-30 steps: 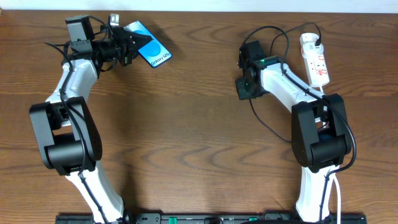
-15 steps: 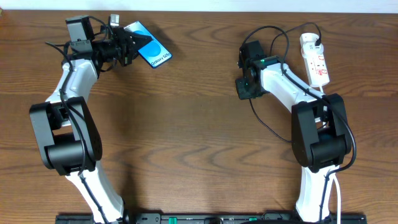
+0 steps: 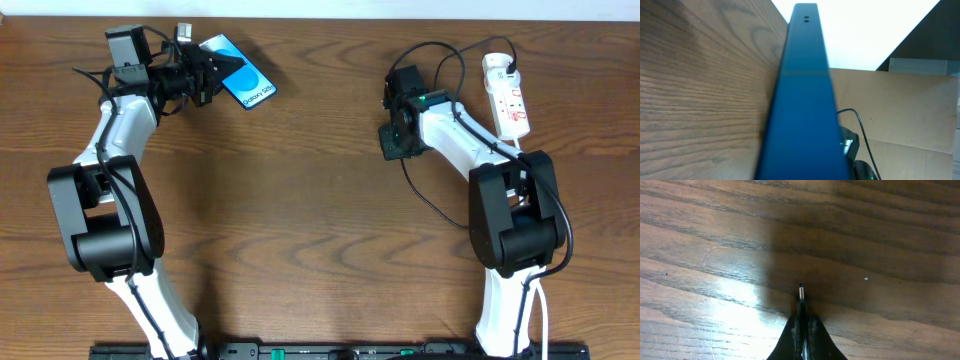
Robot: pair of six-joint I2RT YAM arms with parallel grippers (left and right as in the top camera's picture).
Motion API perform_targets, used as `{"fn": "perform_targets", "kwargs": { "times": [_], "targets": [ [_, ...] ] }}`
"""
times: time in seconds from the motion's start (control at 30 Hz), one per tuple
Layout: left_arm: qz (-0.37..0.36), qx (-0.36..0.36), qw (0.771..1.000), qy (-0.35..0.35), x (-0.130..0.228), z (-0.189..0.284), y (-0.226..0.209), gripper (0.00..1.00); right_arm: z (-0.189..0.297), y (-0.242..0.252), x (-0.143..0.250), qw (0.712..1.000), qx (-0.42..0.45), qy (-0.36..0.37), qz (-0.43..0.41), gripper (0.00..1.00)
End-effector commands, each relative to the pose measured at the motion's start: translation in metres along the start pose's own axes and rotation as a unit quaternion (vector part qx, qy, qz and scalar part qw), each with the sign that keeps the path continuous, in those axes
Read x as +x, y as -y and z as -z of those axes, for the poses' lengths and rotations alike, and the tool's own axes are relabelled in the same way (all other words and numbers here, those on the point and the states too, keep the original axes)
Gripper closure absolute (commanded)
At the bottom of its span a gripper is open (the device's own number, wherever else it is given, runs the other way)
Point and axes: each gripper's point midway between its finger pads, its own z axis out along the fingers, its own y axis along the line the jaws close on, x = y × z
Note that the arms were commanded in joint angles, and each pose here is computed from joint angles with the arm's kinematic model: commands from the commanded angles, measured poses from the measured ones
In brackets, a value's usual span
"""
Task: Plug charger to phone and switch on socket
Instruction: 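Lift the plug with the right gripper and swing it left toward the phone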
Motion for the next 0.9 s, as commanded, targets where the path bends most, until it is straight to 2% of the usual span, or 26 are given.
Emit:
{"fn": "perform_targets", "kwargs": {
  "times": [0.0,0.2,0.47,0.87],
  "targets": [
    [-0.040,0.015,0.999,0.003,-0.002,0.007,0.028,0.93,-0.007,0.003,0.010,1.000,0.001,-0.013,-0.007,0.99],
    [-0.040,0.015,0.999,0.003,-0.002,0.007,0.028,0.93,-0.007,-0.006,0.009,1.000,-0.024,-0.011,-0.007,0.99],
    [-0.040,0.016,0.999,0.003,-0.002,0.007,0.028,0.93,-0.001,-0.046,-0.002,0.990,-0.141,0.007,-0.004,0.99],
    [-0.040,0.016,0.999,0.003,-0.002,0.007,0.028,0.93,0.012,-0.077,-0.007,0.972,-0.234,0.016,0.006,0.99]
  ]
}}
